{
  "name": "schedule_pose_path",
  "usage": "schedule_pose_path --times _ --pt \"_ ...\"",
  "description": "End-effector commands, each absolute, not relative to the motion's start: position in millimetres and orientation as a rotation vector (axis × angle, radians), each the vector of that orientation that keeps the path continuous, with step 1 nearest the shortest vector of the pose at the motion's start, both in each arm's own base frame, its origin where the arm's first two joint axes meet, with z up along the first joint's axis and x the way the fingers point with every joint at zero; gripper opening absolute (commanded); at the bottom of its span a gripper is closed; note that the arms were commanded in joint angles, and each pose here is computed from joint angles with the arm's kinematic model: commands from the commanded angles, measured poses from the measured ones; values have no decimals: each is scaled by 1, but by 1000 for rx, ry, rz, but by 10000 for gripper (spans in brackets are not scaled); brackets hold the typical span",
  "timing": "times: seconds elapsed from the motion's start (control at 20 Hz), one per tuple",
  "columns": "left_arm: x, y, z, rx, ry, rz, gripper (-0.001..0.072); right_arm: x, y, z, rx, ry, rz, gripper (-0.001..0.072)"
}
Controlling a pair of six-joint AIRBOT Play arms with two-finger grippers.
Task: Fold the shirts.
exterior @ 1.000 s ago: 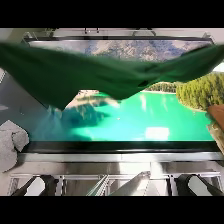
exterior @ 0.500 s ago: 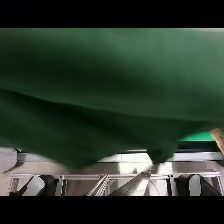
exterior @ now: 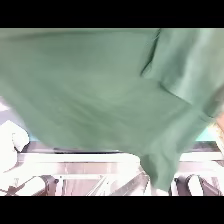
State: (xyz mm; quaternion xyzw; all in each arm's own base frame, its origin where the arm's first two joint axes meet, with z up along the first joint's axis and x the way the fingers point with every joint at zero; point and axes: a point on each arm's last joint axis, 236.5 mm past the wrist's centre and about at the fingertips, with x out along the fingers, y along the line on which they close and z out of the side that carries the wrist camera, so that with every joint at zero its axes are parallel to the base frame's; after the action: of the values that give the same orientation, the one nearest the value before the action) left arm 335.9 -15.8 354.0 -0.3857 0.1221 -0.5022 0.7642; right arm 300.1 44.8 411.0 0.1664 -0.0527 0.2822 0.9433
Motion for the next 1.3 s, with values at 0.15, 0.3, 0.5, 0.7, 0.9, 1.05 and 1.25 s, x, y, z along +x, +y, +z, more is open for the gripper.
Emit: schedule_pose_path --times 0.15,0.3,0.5,0.7,0.9,1.05,1.25 --pt "440 -22 126 -1066 720 -864 27 419 55 174 490 346 481 22" --pt "485 -6 70 -1143 789 -866 27 468 53 97 546 446 412 22" --pt "538 0 20 -1180 840 -870 26 530 36 48 709 444 370 22" --pt "575 8 4 -1184 835 -843 27 568 40 29 802 451 433 22" --pt "564 9 -33 -1155 1012 -776 26 557 52 -6 792 576 460 22" --pt "537 7 -54 -1126 1136 -787 26 531 64 -35 708 739 502 22" --pt "508 4 -80 -1063 1289 -779 27 514 62 -60 651 857 482 22"
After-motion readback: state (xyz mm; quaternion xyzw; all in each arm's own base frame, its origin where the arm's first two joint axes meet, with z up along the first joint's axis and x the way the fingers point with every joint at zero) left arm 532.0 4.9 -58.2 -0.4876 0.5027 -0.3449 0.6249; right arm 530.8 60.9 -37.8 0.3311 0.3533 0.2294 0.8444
